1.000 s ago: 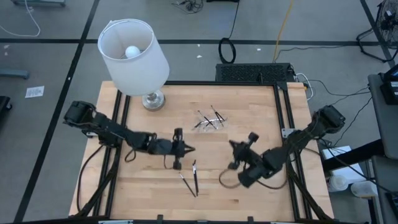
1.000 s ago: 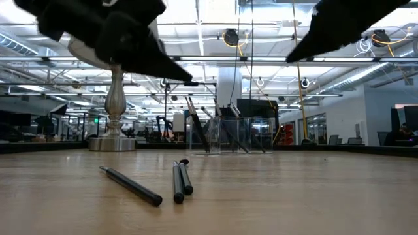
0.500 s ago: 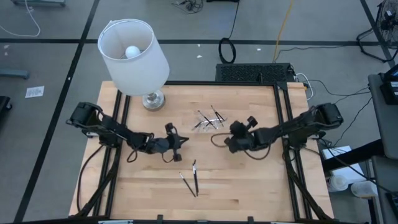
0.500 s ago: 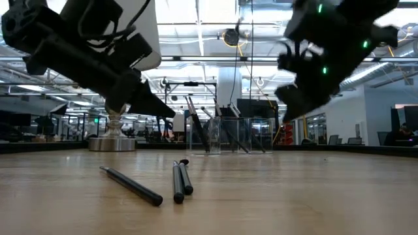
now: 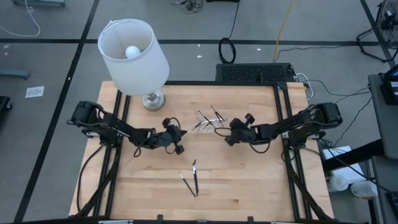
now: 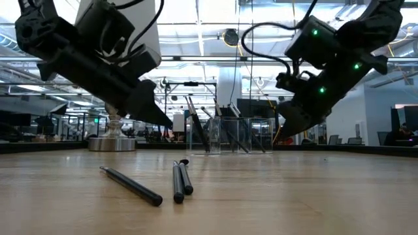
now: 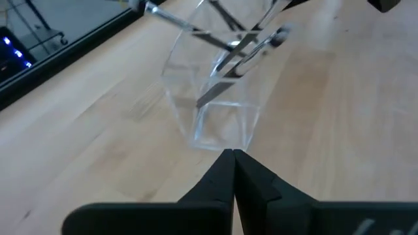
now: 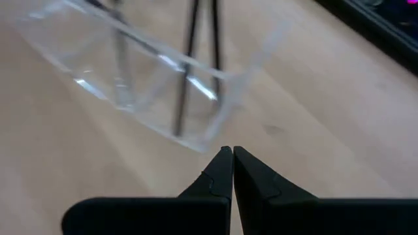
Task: Put items in baskets/containers
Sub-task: Adjust the transparent organizer
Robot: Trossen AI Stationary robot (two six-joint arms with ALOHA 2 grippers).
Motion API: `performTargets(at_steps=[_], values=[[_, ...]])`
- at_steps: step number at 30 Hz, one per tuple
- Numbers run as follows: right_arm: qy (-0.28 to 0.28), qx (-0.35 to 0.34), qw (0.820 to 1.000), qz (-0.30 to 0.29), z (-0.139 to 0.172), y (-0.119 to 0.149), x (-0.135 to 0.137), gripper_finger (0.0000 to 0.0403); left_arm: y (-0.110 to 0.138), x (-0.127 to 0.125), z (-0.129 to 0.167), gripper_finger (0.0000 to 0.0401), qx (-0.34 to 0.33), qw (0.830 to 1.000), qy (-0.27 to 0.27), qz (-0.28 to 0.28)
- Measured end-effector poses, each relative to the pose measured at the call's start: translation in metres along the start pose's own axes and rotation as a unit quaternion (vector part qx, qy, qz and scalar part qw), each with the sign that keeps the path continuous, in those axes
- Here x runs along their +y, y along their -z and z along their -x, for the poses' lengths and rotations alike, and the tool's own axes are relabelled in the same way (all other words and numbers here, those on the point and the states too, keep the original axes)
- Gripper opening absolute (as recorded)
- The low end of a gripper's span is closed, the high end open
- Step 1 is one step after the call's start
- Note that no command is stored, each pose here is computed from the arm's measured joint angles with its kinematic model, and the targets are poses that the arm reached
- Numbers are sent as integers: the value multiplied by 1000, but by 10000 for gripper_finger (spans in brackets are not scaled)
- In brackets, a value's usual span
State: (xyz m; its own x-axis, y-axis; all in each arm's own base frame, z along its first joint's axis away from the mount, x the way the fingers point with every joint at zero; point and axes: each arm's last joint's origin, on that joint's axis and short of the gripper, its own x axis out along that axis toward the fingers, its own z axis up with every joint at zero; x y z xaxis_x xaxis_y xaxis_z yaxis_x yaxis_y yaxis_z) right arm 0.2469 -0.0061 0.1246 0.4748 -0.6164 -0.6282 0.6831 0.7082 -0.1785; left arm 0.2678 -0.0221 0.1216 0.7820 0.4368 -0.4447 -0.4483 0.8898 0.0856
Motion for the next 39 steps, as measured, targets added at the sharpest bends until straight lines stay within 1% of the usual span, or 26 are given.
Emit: performTargets(at_steps=[2,6,9,11,14,17,21,24,26,29,33,39], values=[[9,-1,1000,8,-1,0,-2,0,1,1,-1,11,4,1000,-6,5],[7,-10,1000,22,-4,-4,-4,0,0,5,-2,4,6,1000,-12,5],[1,-28,999,23,-6,-10,-4,0,1,10,-5,12,12,1000,-25,4],[-18,-35,999,22,-7,-13,-3,0,1,15,-8,14,17,999,-33,6],[-49,-43,998,13,-8,-18,-2,0,0,19,-10,5,21,999,-33,5],[-61,-40,997,5,-8,-18,-2,0,0,21,-11,8,26,999,-22,5],[-73,-42,996,-10,-6,-18,2,0,0,22,-12,12,27,999,-23,4],[-99,-44,994,-20,-3,-18,7,0,0,24,-13,4,27,999,-25,5],[-114,-47,992,-28,-1,-17,11,0,0,25,-13,7,28,999,-28,6],[-121,-48,991,-29,2,-16,15,0,0,26,-14,12,31,999,-31,5],[-126,-47,990,-35,3,-15,17,0,0,26,-14,4,32,999,-31,4],[-129,-48,990,-35,5,-14,18,0,0,26,-14,11,33,999,-31,0]])
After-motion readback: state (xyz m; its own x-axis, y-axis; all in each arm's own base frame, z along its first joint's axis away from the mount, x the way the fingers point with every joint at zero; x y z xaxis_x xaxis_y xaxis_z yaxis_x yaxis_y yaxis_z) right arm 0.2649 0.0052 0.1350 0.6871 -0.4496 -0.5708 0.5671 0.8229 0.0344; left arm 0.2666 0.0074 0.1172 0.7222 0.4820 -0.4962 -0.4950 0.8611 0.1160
